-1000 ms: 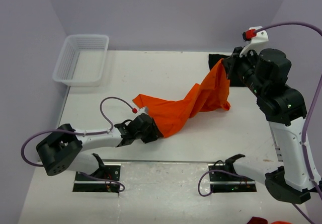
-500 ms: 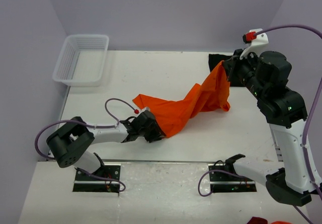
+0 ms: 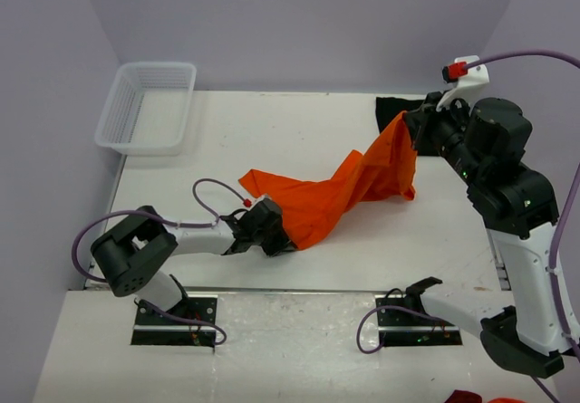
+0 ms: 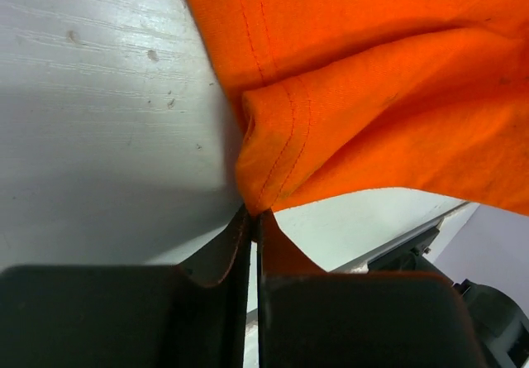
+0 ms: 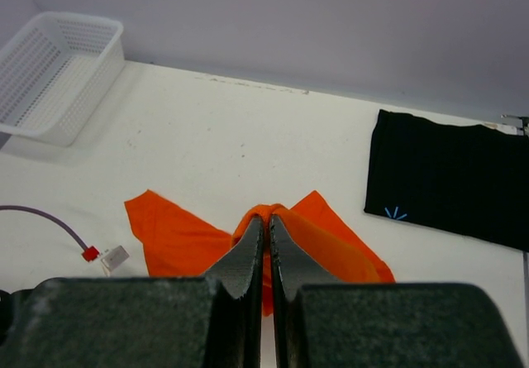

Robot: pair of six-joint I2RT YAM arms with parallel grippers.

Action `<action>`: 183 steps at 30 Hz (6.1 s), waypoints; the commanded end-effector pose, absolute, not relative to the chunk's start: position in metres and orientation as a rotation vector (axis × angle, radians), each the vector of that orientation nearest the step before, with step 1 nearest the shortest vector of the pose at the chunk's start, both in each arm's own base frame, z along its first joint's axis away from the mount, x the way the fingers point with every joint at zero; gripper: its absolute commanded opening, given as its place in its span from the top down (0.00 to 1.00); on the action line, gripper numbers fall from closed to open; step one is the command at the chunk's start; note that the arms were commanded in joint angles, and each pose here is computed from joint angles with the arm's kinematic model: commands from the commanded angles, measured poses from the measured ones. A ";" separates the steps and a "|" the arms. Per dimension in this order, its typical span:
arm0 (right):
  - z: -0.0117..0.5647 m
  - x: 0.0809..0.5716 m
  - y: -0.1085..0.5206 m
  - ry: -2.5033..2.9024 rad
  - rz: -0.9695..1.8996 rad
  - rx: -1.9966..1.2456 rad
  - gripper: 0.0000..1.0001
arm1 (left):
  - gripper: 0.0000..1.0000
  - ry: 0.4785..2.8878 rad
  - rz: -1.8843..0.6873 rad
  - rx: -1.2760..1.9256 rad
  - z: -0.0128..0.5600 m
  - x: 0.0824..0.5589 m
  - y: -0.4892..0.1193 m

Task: Fold and stack the t-shirts
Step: Flatten out the tshirt

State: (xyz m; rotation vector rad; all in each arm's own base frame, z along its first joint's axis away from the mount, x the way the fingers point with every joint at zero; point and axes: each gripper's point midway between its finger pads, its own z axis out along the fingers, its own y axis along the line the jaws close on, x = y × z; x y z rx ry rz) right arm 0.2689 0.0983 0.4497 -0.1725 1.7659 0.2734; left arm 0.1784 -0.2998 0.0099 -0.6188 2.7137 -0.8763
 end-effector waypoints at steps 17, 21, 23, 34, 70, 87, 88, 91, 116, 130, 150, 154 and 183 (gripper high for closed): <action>0.460 0.295 0.075 1.752 0.099 -0.052 1.00 | 1.00 2.274 -0.403 -0.179 0.197 0.232 -0.220; 0.470 0.312 0.073 1.738 0.052 -0.032 1.00 | 1.00 2.074 -0.153 -0.149 0.281 0.260 -0.174; 0.478 0.328 0.070 1.733 0.008 -0.019 1.00 | 1.00 2.015 -0.032 -0.121 0.317 0.274 -0.149; 0.528 0.407 0.066 1.644 -0.056 -0.026 1.00 | 1.00 1.825 -0.022 -0.069 0.408 0.417 -0.045; 0.675 0.192 0.058 1.141 0.250 -0.144 1.00 | 1.00 1.390 -0.380 0.256 0.583 0.321 -0.087; 0.622 0.429 0.116 1.272 0.028 -0.215 1.00 | 1.00 1.394 -0.308 0.252 0.536 0.523 -0.080; 0.628 0.428 0.115 1.253 0.025 -0.213 1.00 | 1.00 1.363 -0.300 0.253 0.545 0.522 -0.078; 0.652 0.416 0.105 1.173 0.005 -0.197 1.00 | 1.00 1.276 -0.296 0.257 0.578 0.507 -0.069; 0.296 0.359 0.106 2.033 0.137 -0.018 1.00 | 1.00 2.222 -0.302 -0.117 0.198 0.471 -0.039; 0.307 0.334 0.087 2.021 0.084 0.005 1.00 | 1.00 2.268 -0.264 -0.122 0.197 0.453 -0.034; 0.625 0.219 0.072 1.293 0.231 -0.140 1.00 | 1.00 1.215 -0.671 0.453 0.569 0.271 -0.123; 0.656 0.199 0.066 1.198 0.258 -0.150 1.00 | 1.00 1.138 -0.623 0.452 0.598 0.249 -0.119; 0.675 0.401 0.079 1.086 0.034 -0.195 1.00 | 1.00 1.153 -0.369 0.279 0.587 0.507 0.018</action>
